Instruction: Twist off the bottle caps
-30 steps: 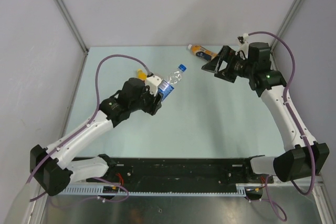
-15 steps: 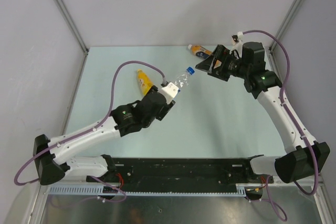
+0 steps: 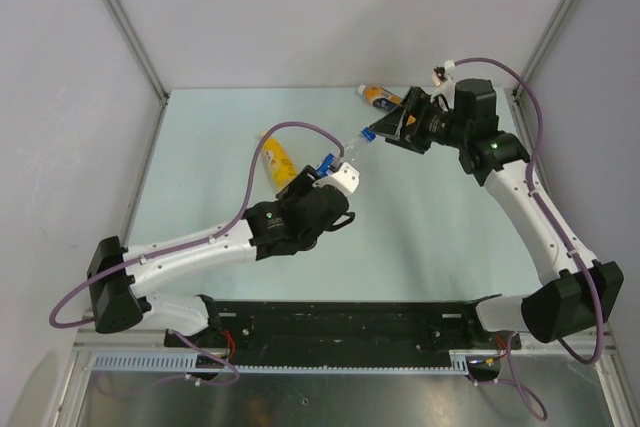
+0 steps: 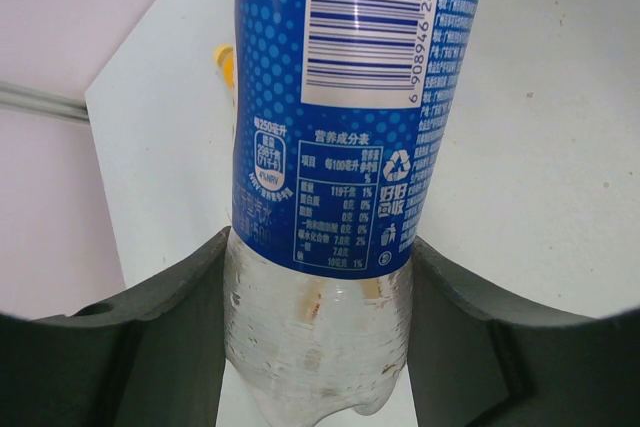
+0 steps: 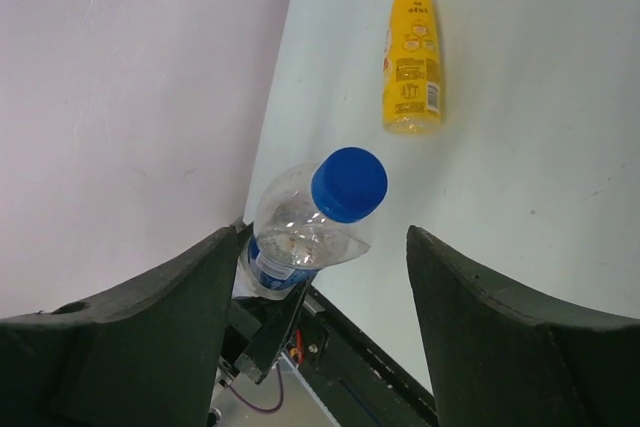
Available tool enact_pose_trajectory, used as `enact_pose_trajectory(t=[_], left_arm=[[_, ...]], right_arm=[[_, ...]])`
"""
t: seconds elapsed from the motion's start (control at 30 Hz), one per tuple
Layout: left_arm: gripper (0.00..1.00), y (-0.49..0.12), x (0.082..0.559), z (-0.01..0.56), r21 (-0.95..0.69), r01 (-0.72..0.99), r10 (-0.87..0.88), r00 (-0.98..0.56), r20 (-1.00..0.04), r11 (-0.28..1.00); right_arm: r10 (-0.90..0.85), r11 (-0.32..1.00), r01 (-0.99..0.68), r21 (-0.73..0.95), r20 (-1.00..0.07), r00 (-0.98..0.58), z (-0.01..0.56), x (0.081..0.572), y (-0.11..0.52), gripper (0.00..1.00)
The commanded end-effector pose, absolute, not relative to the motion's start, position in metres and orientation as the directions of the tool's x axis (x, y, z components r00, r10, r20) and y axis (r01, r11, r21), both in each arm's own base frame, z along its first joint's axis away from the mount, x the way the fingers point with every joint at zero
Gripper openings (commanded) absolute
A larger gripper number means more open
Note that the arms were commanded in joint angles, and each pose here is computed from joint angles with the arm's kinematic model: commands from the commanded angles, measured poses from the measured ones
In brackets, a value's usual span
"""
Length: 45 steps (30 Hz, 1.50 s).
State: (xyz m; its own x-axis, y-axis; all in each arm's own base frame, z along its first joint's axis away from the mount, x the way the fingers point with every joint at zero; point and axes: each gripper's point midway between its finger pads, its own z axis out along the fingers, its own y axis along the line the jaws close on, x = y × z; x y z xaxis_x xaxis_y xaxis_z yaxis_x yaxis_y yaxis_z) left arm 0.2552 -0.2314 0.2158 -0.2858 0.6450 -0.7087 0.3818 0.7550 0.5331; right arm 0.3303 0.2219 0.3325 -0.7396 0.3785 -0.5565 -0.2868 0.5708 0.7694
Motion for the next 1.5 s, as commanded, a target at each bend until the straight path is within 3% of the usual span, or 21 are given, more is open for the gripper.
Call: enact_pose_trajectory(t=[0.0, 0.33, 0.87, 1.1, 1.3, 1.47], left_arm=[[0.09, -0.234, 0.259, 0.244, 0.533, 0.316, 0.611, -0.253, -0.750, 0.785], [0.08, -0.234, 0.259, 0.242, 0.561, 0.303, 0.632, -0.249, -0.734, 0.770], [0.08, -0.239, 0.259, 0.240, 0.592, 0.287, 0.655, -0.245, -0.715, 0.753], [0.08, -0.239, 0.259, 0.235, 0.606, 0.283, 0.667, -0.248, -0.702, 0.744], [0.01, -0.241, 0.257, 0.233, 0.593, 0.303, 0.663, -0.249, -0.706, 0.746], [0.00, -0.245, 0.255, 0.233, 0.563, 0.329, 0.645, -0.249, -0.723, 0.758]], right_arm=[[0.378, 0.524, -0.305, 0.795, -0.538, -0.754, 0.337, 0.337, 0.234, 0.71], [0.414, 0.495, -0.262, 0.829, -0.490, -0.767, 0.331, 0.352, 0.240, 0.64], [0.384, 0.495, -0.229, 0.838, -0.448, -0.808, 0.309, 0.358, 0.252, 0.46], [0.397, 0.493, -0.237, 0.837, -0.459, -0.795, 0.316, 0.356, 0.253, 0.33], [0.421, 0.508, -0.236, 0.829, -0.477, -0.772, 0.319, 0.357, 0.250, 0.05], [0.443, 0.522, -0.249, 0.815, -0.509, -0.738, 0.325, 0.356, 0.246, 0.00]])
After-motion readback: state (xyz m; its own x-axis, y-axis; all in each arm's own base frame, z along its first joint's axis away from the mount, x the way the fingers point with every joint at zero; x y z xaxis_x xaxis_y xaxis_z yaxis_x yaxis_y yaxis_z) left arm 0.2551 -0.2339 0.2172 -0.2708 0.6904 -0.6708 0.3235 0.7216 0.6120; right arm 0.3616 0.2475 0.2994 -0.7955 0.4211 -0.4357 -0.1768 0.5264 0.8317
